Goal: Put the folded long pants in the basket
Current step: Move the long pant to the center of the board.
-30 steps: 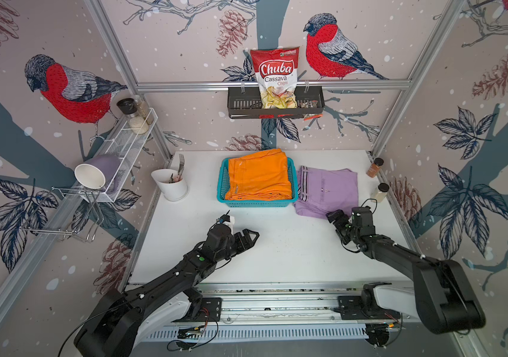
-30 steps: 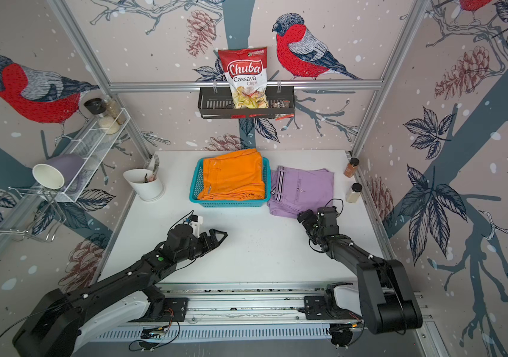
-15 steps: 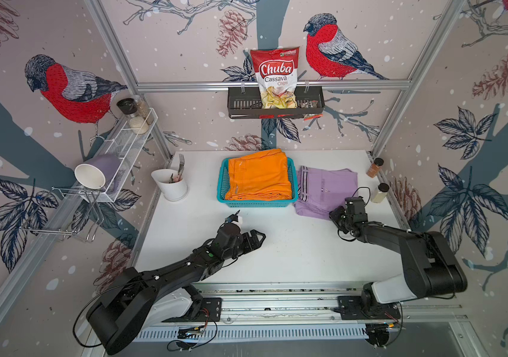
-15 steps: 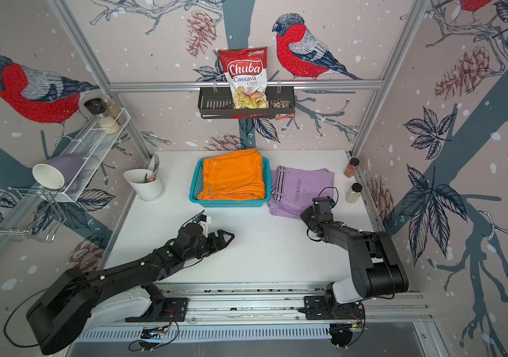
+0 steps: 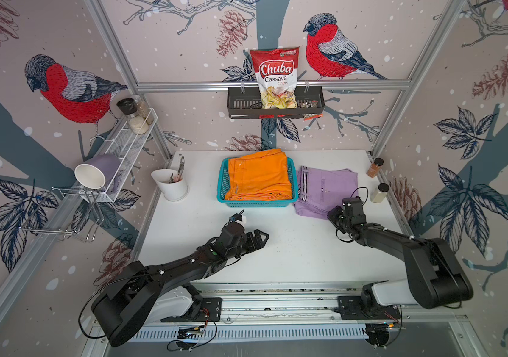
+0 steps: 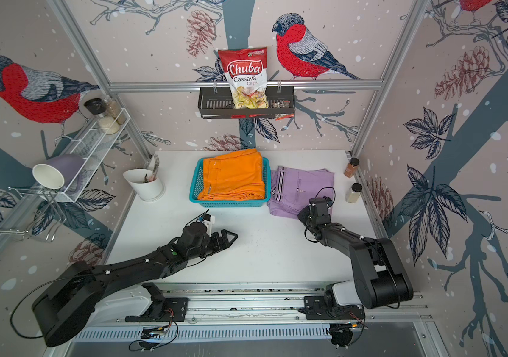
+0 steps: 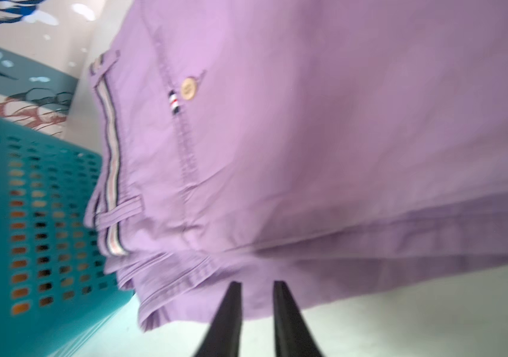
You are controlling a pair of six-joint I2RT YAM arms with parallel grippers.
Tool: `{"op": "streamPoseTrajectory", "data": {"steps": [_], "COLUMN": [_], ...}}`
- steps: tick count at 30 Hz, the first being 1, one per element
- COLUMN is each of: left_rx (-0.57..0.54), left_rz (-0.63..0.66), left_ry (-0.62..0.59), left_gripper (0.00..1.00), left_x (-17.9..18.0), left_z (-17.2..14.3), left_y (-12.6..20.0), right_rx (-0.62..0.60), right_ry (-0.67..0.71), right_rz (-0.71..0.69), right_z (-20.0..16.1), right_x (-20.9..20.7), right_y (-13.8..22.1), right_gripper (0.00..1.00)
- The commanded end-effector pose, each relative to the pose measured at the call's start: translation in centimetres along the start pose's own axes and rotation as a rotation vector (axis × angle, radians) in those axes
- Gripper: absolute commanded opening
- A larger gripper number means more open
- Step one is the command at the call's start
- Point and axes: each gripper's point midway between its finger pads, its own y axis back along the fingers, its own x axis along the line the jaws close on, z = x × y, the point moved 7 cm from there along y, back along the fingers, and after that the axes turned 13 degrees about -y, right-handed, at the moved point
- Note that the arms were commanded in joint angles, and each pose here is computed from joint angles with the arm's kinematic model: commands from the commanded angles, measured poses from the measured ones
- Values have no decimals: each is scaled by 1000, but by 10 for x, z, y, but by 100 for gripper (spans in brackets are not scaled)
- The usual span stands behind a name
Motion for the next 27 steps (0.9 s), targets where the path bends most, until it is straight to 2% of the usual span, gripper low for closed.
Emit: {"op": "streamPoseTrajectory", "data": {"steps": [1,7,12,18,19,20,21,23,24,27], "left_rx": [-34,-36,-67,-86,-84,-82,-77,-75,-75,-82], "left_rz": [-17,-13,-17,-20,-19,-18,-19,-21,-22,-23], "left_ry": [-22,-22,-30,-37,-38,-38,-40,-42,-43,-44], "left_gripper": [90,91,90,91,91,91,91,91,91,91], "left_x": [-6,-5,-7,-7,-7,-7,-7,-8,-8,-8], "left_z": [7,3,5,6,6,6,5,5,5,6], "left_y": [2,8,18,23,23,23,22,22,23,24], "right_rx": [2,16,-62,-122,-116,-101,-86,-53,-38,1], "right_ry": [-84,-128,-151,-137,-136,-130,-125,-120,-119,-114], "right_rz": [44,-21,-89,-147,-151,-155,-153,-157,-164,-161], "right_z": [-17,-29,-15,-1,-1,-2,-4,-9,-11,-20], "right_x": [3,1,-11,-6,-6,-6,-7,-9,-11,-13], "right_y": [10,-3,-21,-44,-48,-54,-58,-63,-64,-59], "right_gripper": [99,100,100,98,94,84,65,11,0,0]}}
